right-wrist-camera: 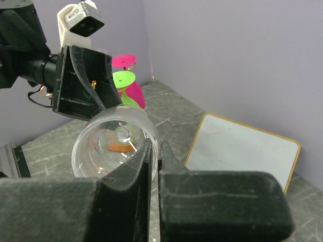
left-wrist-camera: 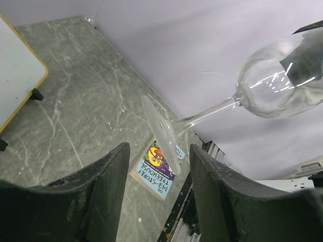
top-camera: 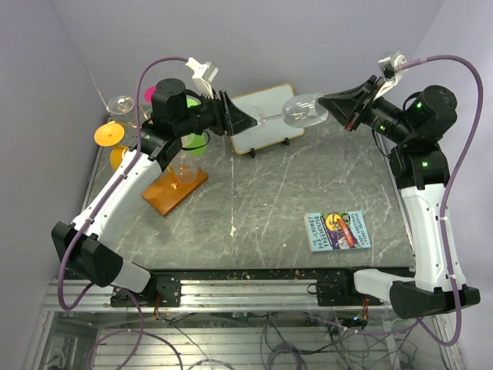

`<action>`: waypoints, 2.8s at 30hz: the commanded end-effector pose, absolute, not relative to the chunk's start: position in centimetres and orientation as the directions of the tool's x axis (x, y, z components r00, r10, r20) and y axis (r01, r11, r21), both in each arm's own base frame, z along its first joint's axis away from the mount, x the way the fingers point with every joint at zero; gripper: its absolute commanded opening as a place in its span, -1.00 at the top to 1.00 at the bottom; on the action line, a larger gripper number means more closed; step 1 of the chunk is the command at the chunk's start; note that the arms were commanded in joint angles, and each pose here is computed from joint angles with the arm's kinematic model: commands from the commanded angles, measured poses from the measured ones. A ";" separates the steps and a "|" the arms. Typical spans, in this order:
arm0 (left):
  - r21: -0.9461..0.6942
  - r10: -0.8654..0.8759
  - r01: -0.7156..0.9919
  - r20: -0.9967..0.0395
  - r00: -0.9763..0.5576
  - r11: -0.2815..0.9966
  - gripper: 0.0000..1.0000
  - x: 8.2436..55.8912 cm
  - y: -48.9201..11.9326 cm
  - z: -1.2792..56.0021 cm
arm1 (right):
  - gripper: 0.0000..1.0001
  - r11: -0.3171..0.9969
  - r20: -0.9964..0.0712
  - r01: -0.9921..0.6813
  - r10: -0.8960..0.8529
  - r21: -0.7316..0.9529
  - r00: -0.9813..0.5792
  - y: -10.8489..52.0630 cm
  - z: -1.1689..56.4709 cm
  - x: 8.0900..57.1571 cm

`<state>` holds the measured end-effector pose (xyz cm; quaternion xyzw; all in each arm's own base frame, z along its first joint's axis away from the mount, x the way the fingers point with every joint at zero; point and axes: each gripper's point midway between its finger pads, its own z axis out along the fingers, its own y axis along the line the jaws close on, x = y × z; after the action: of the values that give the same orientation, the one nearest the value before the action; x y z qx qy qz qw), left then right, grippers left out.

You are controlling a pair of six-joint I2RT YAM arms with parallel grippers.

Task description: Place the wine glass upside down on the wine glass rack

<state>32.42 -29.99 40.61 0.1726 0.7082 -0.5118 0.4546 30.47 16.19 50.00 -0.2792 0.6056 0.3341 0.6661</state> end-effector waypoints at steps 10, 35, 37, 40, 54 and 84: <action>-0.597 -0.187 0.730 -0.800 -0.569 0.332 0.29 31.2 -32.1 40.2 | 1.00 0.607 -0.988 -0.794 0.114 -0.012 0.102 16.4 51.1 29.7; -0.503 -0.278 0.672 -0.863 -0.422 0.543 0.86 33.8 -24.9 42.9 | -0.32 0.630 -0.980 -0.752 -0.091 -0.194 0.177 15.1 48.2 28.9; -0.469 -0.278 0.676 -0.883 -0.379 0.569 0.86 33.6 -23.9 43.7 | -0.42 0.644 -0.976 -0.734 -0.112 -0.213 0.185 14.7 48.3 28.7; -0.384 -0.244 0.676 -0.923 -0.298 0.628 0.86 33.2 -22.3 44.5 | -0.47 0.669 -0.973 -0.707 -0.149 -0.231 0.176 14.0 47.5 28.9; 0.313 0.346 0.648 -0.935 0.082 0.694 0.86 27.1 -14.6 44.8 | -0.53 0.524 -0.910 -0.787 -0.399 -0.325 0.110 13.5 36.0 28.1; 0.782 0.870 0.433 -0.492 -0.012 0.448 0.86 24.7 -2.7 39.2 | -0.55 0.514 -0.926 -0.843 -0.374 -0.160 -0.052 13.2 24.2 27.6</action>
<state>22.46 -3.71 37.64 0.5190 0.6784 0.1684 0.4920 27.37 13.19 23.99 -0.4418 0.6980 0.2172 0.5201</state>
